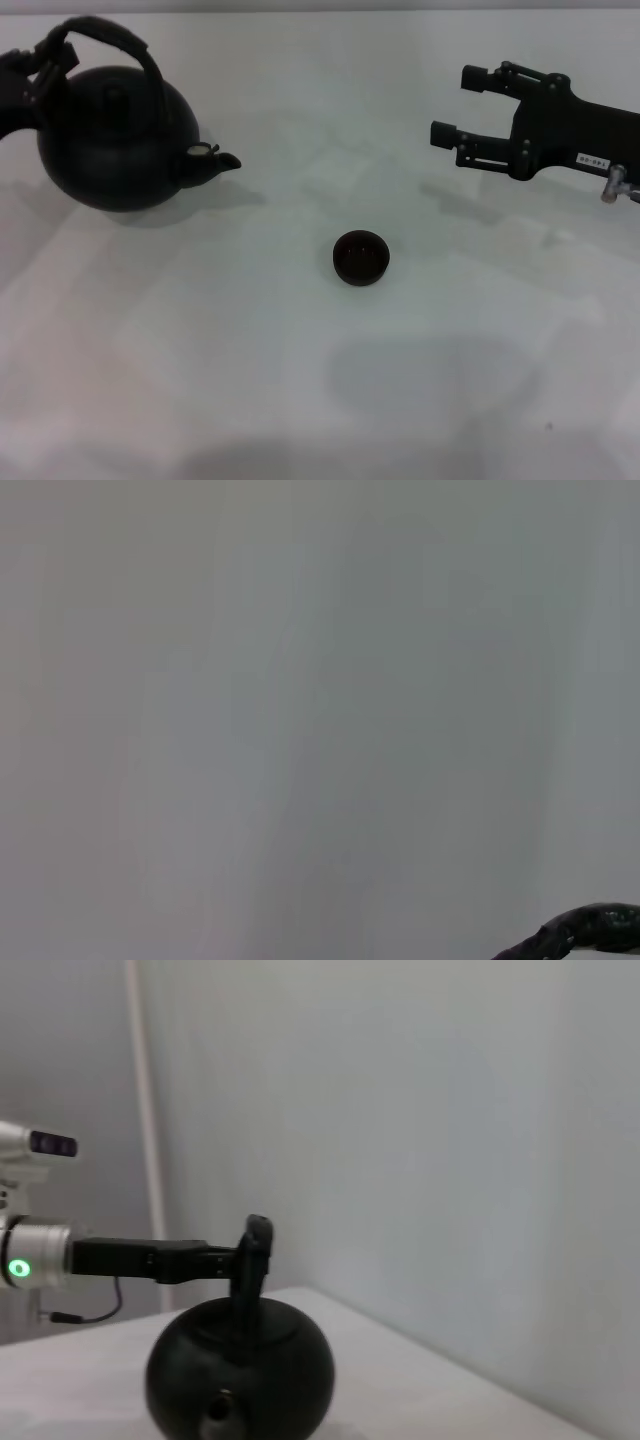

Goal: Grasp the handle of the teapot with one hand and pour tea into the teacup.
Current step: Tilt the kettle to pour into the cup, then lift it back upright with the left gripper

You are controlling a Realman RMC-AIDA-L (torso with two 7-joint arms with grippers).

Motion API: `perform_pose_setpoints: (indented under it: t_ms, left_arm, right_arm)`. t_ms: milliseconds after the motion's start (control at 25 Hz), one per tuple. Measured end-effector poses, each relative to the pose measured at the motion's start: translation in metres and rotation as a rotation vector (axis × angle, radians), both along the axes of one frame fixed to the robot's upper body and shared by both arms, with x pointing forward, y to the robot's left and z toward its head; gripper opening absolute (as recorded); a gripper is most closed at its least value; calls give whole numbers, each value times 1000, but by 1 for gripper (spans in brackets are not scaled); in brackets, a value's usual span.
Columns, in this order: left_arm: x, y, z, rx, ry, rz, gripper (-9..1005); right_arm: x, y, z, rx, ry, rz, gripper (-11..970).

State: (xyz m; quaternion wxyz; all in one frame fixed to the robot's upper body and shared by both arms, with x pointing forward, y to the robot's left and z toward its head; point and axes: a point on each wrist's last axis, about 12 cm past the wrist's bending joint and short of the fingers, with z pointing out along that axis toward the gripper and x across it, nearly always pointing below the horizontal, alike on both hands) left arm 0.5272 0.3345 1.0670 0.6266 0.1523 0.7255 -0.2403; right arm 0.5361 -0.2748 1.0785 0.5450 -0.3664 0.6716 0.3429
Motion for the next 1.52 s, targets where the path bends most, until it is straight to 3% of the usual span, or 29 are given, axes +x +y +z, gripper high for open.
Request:
perform_pose_setpoints:
  t_ms: [40,240,280,640,1080,1520]
  left_arm:
    - [6,1,12,16,16,-24,152]
    - [13,-2,24,18,46,-52,151]
    - [20,-9,34,48,66,-84,151]
    - [31,-44,51,138,106,-161,151]
    - [33,-76,57,268,153,-223,151]
    - [34,-96,69,411,207,-242,151]
  right_arm:
    - [0,-1,-1,0,-3,-12,845]
    - [-1,-7,-7,0,-22,-65,846]
    - [-1,-9,-8,3,-27,-74,846]
    - [-13,-23,-16,61,-86,-174,846]
    - [-27,-44,-15,128,-117,-260,846]
    - [-29,-57,-14,181,-121,-345,846]
